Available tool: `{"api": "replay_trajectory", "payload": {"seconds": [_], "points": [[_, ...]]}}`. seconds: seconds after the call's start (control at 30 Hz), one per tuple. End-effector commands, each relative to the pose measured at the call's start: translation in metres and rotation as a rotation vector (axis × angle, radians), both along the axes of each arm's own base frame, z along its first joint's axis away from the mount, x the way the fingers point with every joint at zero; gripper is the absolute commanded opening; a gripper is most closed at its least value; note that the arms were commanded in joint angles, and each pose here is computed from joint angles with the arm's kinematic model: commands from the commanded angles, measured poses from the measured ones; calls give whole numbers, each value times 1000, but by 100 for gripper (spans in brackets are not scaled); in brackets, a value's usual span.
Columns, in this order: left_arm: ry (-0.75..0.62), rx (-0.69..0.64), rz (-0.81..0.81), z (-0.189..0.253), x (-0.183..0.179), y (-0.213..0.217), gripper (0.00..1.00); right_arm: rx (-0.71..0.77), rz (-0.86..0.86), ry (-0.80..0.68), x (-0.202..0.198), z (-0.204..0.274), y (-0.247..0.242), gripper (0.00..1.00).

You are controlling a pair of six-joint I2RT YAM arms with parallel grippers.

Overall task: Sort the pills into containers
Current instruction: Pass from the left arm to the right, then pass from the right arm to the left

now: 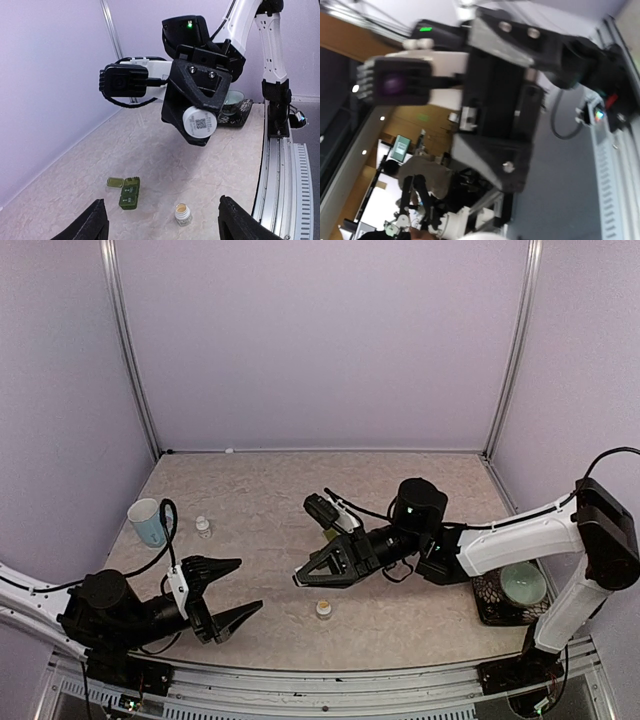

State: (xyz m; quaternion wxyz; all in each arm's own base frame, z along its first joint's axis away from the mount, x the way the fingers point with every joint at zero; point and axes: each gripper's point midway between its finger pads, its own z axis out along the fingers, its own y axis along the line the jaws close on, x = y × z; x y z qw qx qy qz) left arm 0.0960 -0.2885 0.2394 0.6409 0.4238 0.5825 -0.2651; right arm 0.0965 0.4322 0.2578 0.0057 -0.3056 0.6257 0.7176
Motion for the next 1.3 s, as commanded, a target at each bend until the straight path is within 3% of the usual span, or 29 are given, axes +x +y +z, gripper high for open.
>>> {"api": "replay_trajectory", "payload": {"seconds": [0.0,0.33,1.27], "points": [[-87,-154,-42,43,-4,-1,73,137,2,-35,-5,35,-12,16],[-129,-75,-63,45,3,-49,73,128,-11,-23,-4,30,-11,15],[-125,-67,-162,49,4,-77,44,122,0,-28,-5,28,-12,14]]}}
